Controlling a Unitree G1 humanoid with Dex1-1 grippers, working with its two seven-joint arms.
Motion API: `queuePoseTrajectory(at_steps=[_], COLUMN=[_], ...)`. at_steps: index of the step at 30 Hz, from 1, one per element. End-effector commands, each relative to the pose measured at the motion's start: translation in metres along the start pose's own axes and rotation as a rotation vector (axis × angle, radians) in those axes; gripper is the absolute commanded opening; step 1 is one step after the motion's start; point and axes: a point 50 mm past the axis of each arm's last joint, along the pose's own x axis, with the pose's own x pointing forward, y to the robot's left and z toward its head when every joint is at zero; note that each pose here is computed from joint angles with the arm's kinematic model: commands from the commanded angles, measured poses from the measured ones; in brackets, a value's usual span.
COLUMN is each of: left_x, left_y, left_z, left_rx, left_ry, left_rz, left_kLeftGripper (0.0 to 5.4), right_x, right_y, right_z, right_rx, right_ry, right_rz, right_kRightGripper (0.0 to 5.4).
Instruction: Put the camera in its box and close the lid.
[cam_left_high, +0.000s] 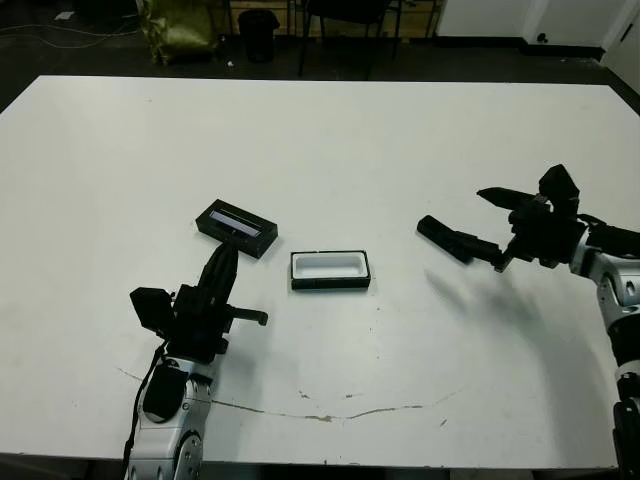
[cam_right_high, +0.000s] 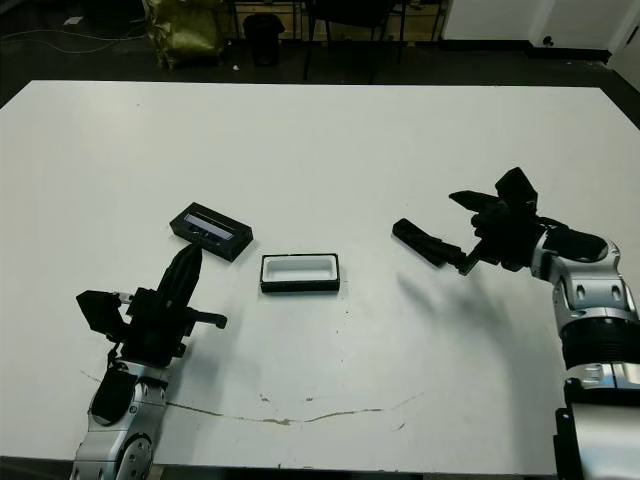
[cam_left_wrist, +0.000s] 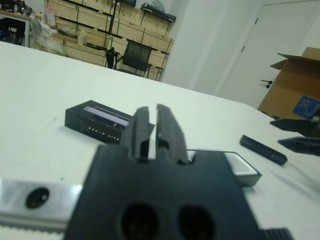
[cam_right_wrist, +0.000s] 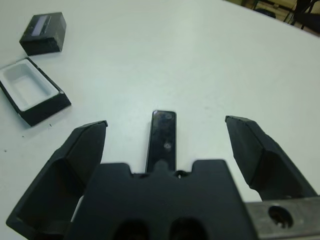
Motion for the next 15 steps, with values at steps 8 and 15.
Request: queuePoseTrajectory(at_steps=[8,15], left_x=[-0.001,-0.003], left_y=[0.003,0.003], left_z=[-0.004,-0.004], left_rx=[0.003,0.009], left_ry=[0.020,0.025], left_rz=[0.004,0.013], left_kLeftGripper=[0.00,0.00], right_x=[0.006,0.009], right_y=[0.007,0.011], right_z=[-0.023,-0.033], right_rx=[0.048,0.009], right_ry=[0.081,0.127], right_rz=[0.019,0.040], right_kRightGripper=[5.38,5.38])
